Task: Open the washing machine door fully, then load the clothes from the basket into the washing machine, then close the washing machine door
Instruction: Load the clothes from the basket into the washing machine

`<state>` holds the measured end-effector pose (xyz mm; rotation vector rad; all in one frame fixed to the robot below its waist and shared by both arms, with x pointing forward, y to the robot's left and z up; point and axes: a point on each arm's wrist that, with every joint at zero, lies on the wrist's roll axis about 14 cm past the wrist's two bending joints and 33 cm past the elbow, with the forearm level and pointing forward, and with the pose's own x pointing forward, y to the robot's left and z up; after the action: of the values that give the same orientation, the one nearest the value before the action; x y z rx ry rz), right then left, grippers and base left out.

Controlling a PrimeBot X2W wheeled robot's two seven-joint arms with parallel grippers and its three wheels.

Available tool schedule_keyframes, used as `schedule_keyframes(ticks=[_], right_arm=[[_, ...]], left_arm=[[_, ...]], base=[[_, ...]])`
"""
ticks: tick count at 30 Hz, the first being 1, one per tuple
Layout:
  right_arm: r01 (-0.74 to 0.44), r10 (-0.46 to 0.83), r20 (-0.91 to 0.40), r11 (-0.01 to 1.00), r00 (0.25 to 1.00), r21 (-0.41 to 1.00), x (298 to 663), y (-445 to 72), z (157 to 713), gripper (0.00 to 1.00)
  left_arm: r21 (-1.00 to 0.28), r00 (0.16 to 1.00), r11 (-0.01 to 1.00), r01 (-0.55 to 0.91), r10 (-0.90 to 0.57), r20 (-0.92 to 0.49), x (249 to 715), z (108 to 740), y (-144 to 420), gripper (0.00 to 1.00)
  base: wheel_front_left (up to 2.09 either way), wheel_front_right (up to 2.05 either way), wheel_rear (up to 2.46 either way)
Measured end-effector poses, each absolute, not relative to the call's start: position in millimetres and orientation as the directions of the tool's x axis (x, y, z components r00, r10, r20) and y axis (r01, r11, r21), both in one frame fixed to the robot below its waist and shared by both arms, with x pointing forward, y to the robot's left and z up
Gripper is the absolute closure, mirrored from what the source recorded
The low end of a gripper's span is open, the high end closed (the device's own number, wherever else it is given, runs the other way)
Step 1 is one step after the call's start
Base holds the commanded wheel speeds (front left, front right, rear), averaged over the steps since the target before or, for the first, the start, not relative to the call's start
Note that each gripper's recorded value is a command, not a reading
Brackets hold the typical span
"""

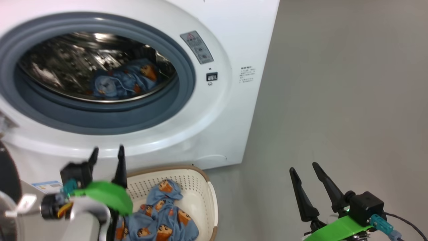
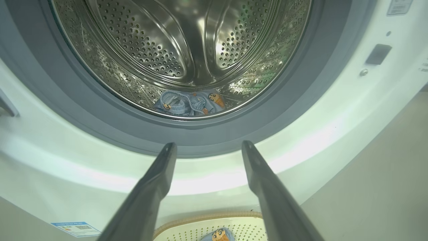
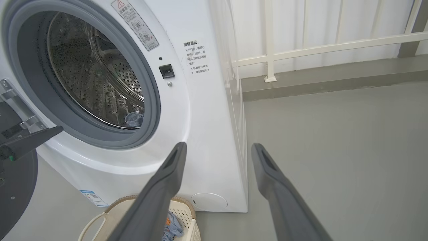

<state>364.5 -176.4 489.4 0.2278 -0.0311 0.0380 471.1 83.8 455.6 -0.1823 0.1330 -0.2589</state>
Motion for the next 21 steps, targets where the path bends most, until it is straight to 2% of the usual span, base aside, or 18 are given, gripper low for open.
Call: schedule_keyframes(ticks=[12,21], right_arm=[[-0.100,0.083,0.102,0.979,0.991,0.178,352.5,-168.8,511.3,0.00],[-0.074,0.057,0.109,0.983,0.992,0.166,329.5,-177.5,512.6,0.00]], left_arm=[[-0.183,0.989,0.973,0.141,-0.145,-0.011,402.0,479.6,125.6,0.00],[-0.202,0.999,0.979,0.036,-0.032,0.022,361.7,489.6,155.4,0.00]], base=[[0.00,0.00,0.00],[0.00,0.00,0.00]])
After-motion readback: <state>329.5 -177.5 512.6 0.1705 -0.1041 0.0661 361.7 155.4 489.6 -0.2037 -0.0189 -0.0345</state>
